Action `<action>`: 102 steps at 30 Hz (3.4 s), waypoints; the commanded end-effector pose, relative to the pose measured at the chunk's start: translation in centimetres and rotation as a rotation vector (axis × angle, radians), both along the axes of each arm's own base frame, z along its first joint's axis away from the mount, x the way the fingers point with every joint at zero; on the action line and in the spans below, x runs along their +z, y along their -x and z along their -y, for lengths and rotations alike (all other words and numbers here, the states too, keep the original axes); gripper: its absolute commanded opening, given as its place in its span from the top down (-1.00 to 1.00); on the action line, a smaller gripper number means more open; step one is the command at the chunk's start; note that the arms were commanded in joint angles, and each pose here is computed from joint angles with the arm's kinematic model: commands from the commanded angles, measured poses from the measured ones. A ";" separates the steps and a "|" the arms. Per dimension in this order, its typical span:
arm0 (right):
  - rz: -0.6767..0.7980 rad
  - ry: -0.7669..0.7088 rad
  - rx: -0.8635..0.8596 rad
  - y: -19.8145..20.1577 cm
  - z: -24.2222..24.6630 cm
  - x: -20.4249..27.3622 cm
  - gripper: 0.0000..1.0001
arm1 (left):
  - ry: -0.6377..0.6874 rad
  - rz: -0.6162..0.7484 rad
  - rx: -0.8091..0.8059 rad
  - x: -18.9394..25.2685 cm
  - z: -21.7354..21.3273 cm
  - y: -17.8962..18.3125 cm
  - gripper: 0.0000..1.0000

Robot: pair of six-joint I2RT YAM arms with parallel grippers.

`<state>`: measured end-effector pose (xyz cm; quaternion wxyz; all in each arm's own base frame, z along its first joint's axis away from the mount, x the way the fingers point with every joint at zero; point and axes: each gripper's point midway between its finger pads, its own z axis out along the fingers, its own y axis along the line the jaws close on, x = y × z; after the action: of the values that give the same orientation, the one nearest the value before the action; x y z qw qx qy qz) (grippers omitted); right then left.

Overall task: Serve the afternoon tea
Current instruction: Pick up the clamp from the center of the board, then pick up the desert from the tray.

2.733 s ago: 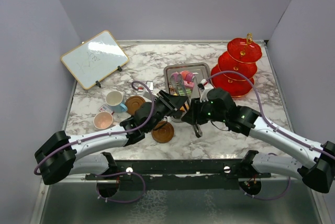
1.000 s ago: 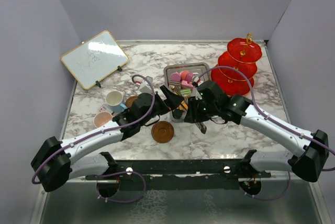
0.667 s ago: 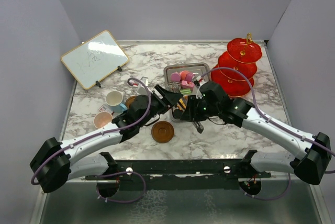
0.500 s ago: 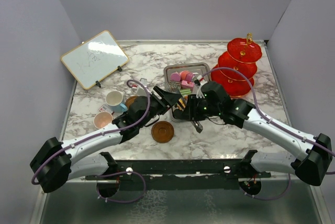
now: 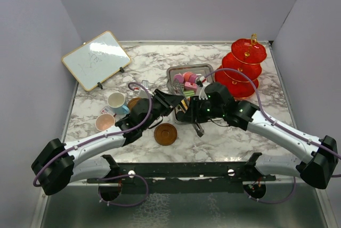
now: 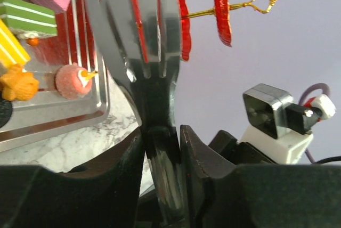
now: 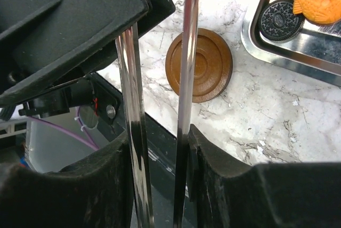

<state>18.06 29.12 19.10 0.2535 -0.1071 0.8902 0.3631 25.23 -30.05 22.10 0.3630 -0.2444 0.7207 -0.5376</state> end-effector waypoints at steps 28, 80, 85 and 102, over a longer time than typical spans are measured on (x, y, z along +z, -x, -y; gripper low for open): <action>0.058 0.221 0.088 -1.7 1.0 -0.4 -0.12 | 0.041 0.000 -0.022 1.2 1.5 -0.5 0.42; 0.144 0.525 -0.096 -3.2 8.3 -0.8 0.34 | -0.490 0.126 0.046 0.0 -6.9 -2.1 -0.84; 0.147 0.533 -0.085 -3.4 8.1 -0.9 0.40 | -0.637 0.082 -0.009 -1.0 -10.0 -3.5 -0.88; 0.007 0.499 -0.068 -3.6 8.0 -3.1 0.33 | -1.005 0.280 0.053 1.3 -18.0 -3.6 -0.97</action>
<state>21.47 20.32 14.87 0.2375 -0.1479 0.9569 0.0773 29.13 -14.26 22.84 0.5051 -0.0027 0.8413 -0.1929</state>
